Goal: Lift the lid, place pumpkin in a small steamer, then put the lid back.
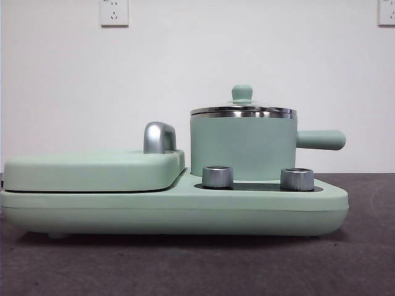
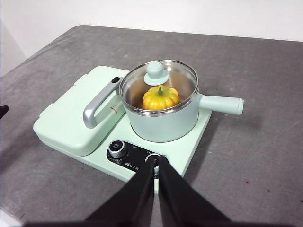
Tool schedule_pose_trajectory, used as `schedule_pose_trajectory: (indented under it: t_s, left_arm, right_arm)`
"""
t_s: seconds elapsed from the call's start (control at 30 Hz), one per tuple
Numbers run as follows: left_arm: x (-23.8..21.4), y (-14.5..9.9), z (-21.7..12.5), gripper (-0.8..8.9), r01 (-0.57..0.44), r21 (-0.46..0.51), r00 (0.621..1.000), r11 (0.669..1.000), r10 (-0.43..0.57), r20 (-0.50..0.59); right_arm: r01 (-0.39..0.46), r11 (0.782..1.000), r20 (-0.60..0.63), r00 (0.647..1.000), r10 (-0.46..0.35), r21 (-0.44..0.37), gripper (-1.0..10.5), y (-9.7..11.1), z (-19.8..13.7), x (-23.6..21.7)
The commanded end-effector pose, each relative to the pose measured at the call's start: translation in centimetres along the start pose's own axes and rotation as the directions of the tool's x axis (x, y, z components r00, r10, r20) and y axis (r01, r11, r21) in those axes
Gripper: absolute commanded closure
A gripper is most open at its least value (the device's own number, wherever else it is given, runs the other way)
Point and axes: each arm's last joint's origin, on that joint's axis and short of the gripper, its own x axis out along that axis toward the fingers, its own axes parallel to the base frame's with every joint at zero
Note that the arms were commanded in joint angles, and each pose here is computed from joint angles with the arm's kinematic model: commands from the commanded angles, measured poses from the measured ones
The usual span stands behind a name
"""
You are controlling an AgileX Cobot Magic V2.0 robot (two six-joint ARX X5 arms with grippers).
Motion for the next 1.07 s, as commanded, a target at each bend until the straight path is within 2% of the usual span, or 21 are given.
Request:
schedule_pose_trajectory:
  t_s: [0.03, 0.13, 0.2, 0.33, 0.4, 0.47, 0.6, 0.67, 0.83, 1.07]
  left_arm:
    - [0.2, 0.1, -0.6, 7.98, -0.003, 0.009, 1.0, 1.0, 0.003, -0.019]
    - [0.2, 0.1, -0.6, 7.98, -0.003, 0.008, 1.0, 1.0, 0.003, -0.019]
    - [0.2, 0.1, -0.6, 7.98, -0.003, 0.009, 1.0, 1.0, 0.003, -0.019]
    - [0.2, 0.1, -0.7, 7.98, -0.003, 0.009, 1.0, 1.0, 0.003, -0.02]
    - [0.2, 0.1, -0.7, 7.98, -0.003, 0.008, 1.0, 1.0, 0.003, -0.02]
    - [0.2, 0.1, -0.7, 7.98, -0.003, 0.009, 1.0, 1.0, 0.003, -0.02]
    - [0.2, 0.1, -0.7, 7.98, -0.003, 0.009, 1.0, 1.0, 0.003, -0.02]
    - [0.2, 0.1, -0.7, 7.98, -0.003, 0.009, 1.0, 1.0, 0.003, -0.02]
    - [0.2, 0.1, -0.7, 7.98, -0.003, 0.009, 1.0, 1.0, 0.003, -0.02]
    - [0.2, 0.1, -0.7, 7.98, -0.003, 0.009, 1.0, 1.0, 0.003, -0.02]
  right_arm:
    - [-0.008, 1.0, 0.019, 1.0, 0.008, -0.013, 9.4, 0.1, 0.3, -0.2]
    - [-0.009, 1.0, 0.023, 1.0, 0.009, -0.013, 9.4, 0.1, 0.3, -0.2]
    - [0.041, 0.999, 0.045, 0.998, -0.041, 0.003, 9.4, -0.1, 0.2, 0.1]
    - [0.087, 0.995, 0.128, 0.987, -0.093, 0.053, 9.4, -1.2, -0.8, 2.8]
    - [0.142, 0.987, 0.202, 0.967, -0.154, 0.072, 9.4, -2.3, -2.0, 4.4]
    - [0.202, 0.975, 0.288, 0.932, -0.219, 0.088, 9.4, -3.7, -3.8, 6.4]
    - [0.257, 0.961, 0.378, 0.883, -0.278, 0.105, 9.4, -5.8, -7.7, 9.0]
    - [0.286, 0.951, 0.385, 0.869, -0.309, 0.118, 9.4, -6.6, -9.7, 9.9]
    - [0.39, 0.906, 0.327, 0.845, -0.422, 0.162, 9.4, -7.8, -13.2, 11.1]
    - [0.431, 0.891, 0.307, 0.836, -0.454, 0.145, 9.4, -8.4, -15.5, 11.9]
